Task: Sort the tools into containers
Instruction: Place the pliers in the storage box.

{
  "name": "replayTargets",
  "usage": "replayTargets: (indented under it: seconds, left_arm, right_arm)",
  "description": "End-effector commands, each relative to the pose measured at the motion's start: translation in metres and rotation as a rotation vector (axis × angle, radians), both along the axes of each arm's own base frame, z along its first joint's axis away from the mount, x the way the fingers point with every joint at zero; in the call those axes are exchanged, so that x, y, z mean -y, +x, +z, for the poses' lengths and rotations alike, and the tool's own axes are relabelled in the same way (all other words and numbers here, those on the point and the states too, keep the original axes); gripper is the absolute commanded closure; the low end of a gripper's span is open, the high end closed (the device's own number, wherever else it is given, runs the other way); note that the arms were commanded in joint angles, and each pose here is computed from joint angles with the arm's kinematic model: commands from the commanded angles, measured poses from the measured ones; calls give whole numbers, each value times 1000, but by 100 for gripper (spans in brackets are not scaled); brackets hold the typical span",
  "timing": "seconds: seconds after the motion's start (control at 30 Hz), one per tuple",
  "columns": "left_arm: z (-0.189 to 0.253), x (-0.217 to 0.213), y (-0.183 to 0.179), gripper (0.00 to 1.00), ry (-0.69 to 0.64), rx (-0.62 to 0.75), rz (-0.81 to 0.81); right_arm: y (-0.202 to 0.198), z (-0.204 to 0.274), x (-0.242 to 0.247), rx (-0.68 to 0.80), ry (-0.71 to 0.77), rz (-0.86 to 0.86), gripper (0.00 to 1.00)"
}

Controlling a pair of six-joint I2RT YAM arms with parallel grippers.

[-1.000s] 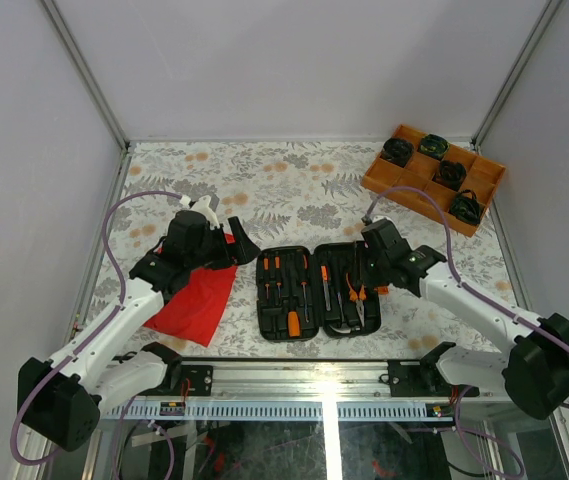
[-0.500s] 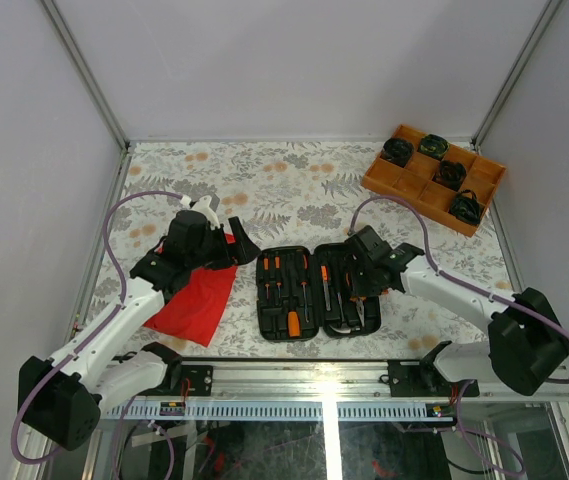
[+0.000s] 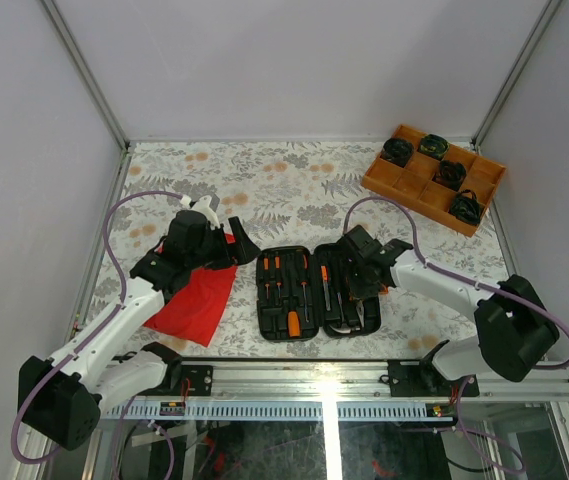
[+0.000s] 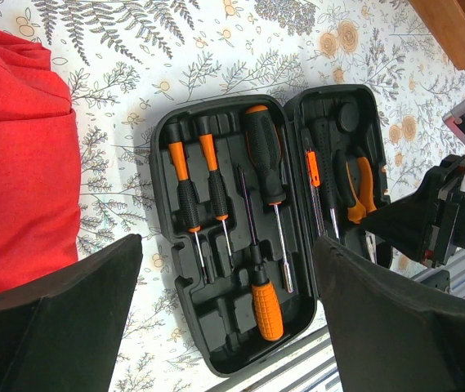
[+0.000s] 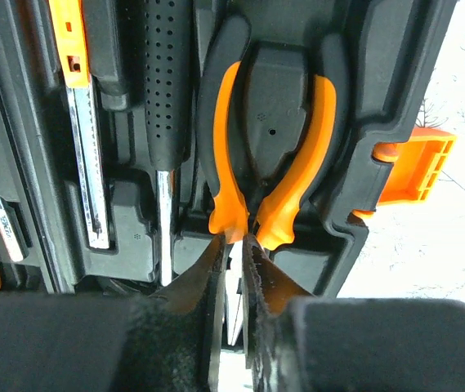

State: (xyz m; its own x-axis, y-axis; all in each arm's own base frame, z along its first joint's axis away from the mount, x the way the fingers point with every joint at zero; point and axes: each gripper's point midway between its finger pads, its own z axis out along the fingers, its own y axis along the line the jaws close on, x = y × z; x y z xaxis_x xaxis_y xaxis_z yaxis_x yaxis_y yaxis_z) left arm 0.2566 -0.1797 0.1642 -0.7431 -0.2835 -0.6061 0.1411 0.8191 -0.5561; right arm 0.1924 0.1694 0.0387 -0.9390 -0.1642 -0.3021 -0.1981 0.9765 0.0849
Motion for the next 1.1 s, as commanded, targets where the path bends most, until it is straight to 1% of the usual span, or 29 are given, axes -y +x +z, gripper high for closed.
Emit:
replayTargets:
  seconds: [0.0, 0.07, 0.13, 0.43, 0.93, 1.07]
  left_arm:
    - [14, 3, 6, 16, -19, 40, -11]
    - [15, 3, 7, 16, -21, 41, -12]
    - [14, 3, 6, 16, -21, 39, -14]
    - [14, 3, 6, 16, -23, 39, -14]
    - [14, 3, 6, 15, -21, 39, -14]
    - [15, 3, 6, 16, -17, 40, -15]
  right_arm:
    - [-17, -29, 4, -101, -59, 23, 92]
    - [-22, -37, 4, -128, -66, 29, 99]
    - [-26, -46, 6, -156, -79, 33, 100]
    - [-48, -77, 10, -276, -126, 56, 100]
    - [-66, -94, 13, -373, -137, 70, 100]
    - [-56, -81, 6, -323, -114, 73, 100]
